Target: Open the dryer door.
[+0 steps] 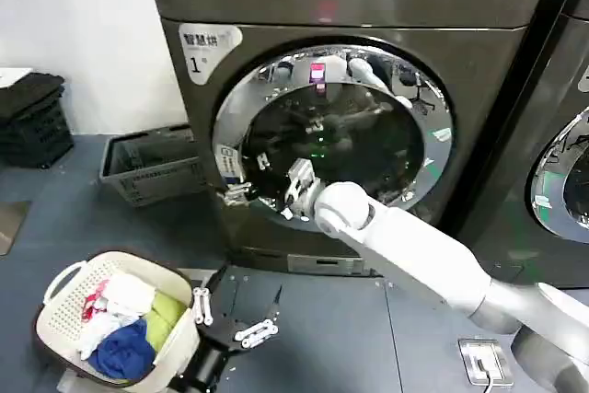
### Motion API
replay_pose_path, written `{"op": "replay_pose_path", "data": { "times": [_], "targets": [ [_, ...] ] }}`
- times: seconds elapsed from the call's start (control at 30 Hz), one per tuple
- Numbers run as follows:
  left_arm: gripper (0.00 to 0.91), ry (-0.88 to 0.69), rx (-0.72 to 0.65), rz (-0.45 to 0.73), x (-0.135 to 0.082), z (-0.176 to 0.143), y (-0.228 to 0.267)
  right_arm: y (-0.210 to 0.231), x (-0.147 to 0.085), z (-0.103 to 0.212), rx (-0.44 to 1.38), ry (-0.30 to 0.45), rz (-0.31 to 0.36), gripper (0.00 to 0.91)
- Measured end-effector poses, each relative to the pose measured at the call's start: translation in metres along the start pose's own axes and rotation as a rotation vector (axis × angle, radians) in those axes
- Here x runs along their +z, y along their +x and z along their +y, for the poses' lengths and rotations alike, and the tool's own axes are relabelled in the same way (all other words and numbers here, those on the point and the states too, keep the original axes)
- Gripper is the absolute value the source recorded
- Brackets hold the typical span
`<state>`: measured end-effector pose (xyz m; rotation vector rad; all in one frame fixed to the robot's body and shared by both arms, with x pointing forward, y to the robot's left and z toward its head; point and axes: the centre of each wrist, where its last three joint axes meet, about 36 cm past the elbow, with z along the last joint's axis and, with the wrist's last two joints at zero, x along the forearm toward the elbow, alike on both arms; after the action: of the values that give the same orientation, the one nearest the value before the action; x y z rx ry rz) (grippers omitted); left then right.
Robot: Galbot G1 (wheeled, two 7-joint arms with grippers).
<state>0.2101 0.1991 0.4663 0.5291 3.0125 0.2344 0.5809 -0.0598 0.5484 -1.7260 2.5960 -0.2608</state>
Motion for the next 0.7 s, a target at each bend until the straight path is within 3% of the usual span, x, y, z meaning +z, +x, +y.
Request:
{"op": "replay_pose_path", "data": {
  "times": [0.33, 0.7],
  "targets": [
    [0.907, -0.006, -0.006, 0.007, -0.002, 0.033, 0.007, 0.02, 0.002, 0.005, -0.087, 0.003, 0.0, 0.907],
    [0.907, 0.002, -0.096, 0.012, -0.002, 0.091, 0.01, 0.054, 0.007, 0.014, -0.2, 0.003, 0.007, 0.907]
  ]
}}
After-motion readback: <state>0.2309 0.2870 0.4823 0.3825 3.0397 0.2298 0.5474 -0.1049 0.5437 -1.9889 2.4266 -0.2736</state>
